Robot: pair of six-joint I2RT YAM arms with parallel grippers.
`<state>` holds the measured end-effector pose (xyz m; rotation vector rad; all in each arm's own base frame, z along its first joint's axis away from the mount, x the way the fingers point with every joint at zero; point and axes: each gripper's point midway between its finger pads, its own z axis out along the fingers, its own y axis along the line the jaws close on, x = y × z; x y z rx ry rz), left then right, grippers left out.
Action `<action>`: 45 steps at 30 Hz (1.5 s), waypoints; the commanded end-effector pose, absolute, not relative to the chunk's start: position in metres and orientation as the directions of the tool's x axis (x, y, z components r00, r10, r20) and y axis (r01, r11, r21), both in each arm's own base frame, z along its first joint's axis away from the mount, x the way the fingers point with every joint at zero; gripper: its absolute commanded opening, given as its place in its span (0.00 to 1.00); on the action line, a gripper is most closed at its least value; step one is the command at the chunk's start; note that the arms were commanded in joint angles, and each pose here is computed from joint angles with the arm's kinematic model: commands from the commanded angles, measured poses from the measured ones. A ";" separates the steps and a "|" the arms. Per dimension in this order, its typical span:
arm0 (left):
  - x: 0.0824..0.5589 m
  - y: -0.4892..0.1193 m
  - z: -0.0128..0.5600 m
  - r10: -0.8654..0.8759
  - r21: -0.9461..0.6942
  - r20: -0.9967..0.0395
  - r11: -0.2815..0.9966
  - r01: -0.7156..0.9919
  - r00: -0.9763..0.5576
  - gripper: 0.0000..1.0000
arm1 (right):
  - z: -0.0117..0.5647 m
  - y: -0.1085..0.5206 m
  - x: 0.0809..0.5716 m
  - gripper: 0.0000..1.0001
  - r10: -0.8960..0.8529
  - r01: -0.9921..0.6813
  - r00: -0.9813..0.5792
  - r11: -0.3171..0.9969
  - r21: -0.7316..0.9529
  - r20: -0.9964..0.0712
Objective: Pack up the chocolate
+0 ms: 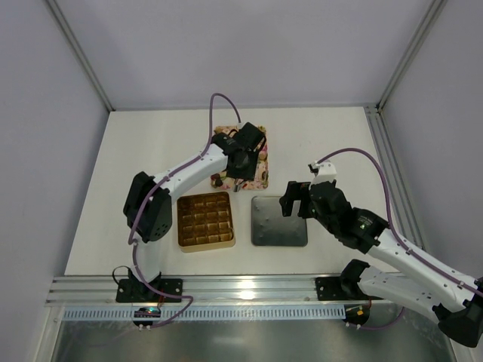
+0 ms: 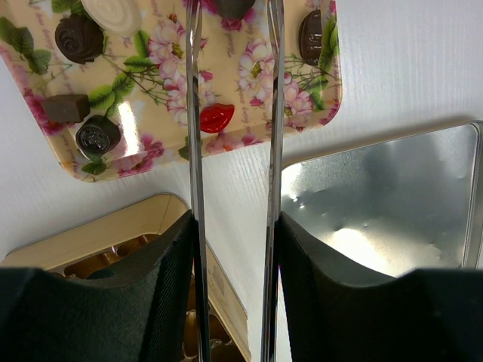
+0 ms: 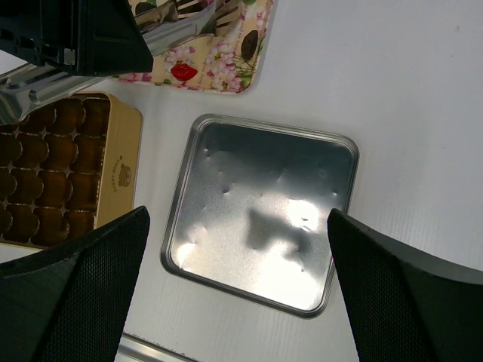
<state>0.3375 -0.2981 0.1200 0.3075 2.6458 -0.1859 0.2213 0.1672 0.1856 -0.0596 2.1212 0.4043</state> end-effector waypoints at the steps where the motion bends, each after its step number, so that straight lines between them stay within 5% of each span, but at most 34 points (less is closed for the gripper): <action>1: 0.348 -0.308 0.134 0.163 -0.107 -0.512 0.962 0.250 -0.844 0.45 | 0.202 0.169 0.227 1.00 0.128 -0.206 -0.515 0.941 0.267 -0.848; 14: 0.352 -0.307 0.146 0.163 -0.097 -0.533 0.963 0.252 -0.830 0.33 | 0.201 0.168 0.228 1.00 0.120 -0.204 -0.512 0.945 0.256 -0.851; 45: 0.277 -0.234 0.216 0.089 -0.130 -0.576 0.971 0.199 -0.813 0.33 | 0.192 0.176 0.233 1.00 0.098 -0.210 -0.529 0.947 0.242 -0.843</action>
